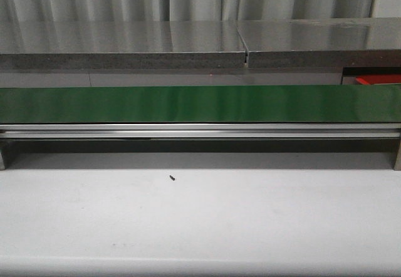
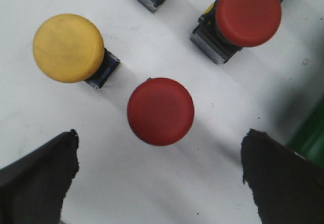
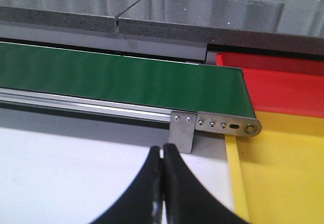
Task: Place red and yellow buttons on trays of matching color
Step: 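Close the left gripper on a red push-button's base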
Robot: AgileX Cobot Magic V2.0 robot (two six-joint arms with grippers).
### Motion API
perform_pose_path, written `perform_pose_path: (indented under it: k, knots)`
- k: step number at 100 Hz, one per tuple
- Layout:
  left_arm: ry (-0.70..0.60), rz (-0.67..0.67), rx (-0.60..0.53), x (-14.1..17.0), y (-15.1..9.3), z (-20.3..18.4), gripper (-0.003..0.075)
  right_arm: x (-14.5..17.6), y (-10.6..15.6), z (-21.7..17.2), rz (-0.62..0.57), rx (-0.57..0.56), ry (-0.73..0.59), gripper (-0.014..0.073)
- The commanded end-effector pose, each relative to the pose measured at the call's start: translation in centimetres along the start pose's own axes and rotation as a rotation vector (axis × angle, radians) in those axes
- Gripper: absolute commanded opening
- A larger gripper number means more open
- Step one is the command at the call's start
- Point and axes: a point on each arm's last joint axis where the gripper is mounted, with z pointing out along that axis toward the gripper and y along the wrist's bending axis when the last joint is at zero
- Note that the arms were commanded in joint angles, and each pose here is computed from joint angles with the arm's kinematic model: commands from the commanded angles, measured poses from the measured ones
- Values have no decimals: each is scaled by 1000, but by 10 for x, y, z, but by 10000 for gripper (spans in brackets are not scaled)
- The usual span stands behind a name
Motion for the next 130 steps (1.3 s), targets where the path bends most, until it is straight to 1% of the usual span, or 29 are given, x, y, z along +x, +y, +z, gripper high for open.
perform_pose_path:
  k: [1, 16, 33, 48, 54, 59, 66, 75, 77, 80, 85, 99, 107, 117, 130]
  knots:
    - [-85, -10, 20, -15, -3, -14, 629, -8, 0, -2, -14, 0, -99, -118]
    - [-81, -11, 20, -22, -5, -3, 629, -8, 0, -2, -14, 0, -99, -118]
    - [-37, -14, 12, -29, -6, 12, 629, -8, 0, -2, -14, 0, -99, -118]
    - [-27, -14, 10, -28, -6, 16, 628, -8, 0, -2, -14, 0, -99, -118]
    - [-31, -14, 10, -29, -6, 16, 614, -8, 0, -2, -14, 0, -99, -118]
    - [-31, -14, 10, -29, -6, 16, 583, -8, 0, -2, -14, 0, -99, -118]
    - [-33, -14, 11, -29, -6, 16, 512, -8, 0, -2, -14, 0, -99, -118]
    - [-33, -14, 11, -29, -6, 16, 397, -8, 0, -2, -14, 0, -99, -118]
    - [-33, -14, 11, -29, -6, 16, 361, -8, 0, -2, -14, 0, -99, -118]
    - [-33, -14, 11, -29, -6, 16, 334, -8, 0, -2, -14, 0, -99, -118]
    - [-35, -14, 11, -29, -6, 16, 267, -8, 0, -2, -14, 0, -99, -118]
    - [-36, -12, 12, -29, -6, 15, 135, -8, 0, -2, -14, 0, -99, -118]
    - [-35, 0, 11, -29, -6, 11, 87, -8, 0, -2, -14, 0, -99, -118]
    - [-55, 5, 16, -29, -7, -2, 41, -8, 0, -2, -14, 0, -99, -118]
    - [-133, 16, 35, -32, -8, -35, 1, -8, 0, -2, -14, 0, -99, -118]
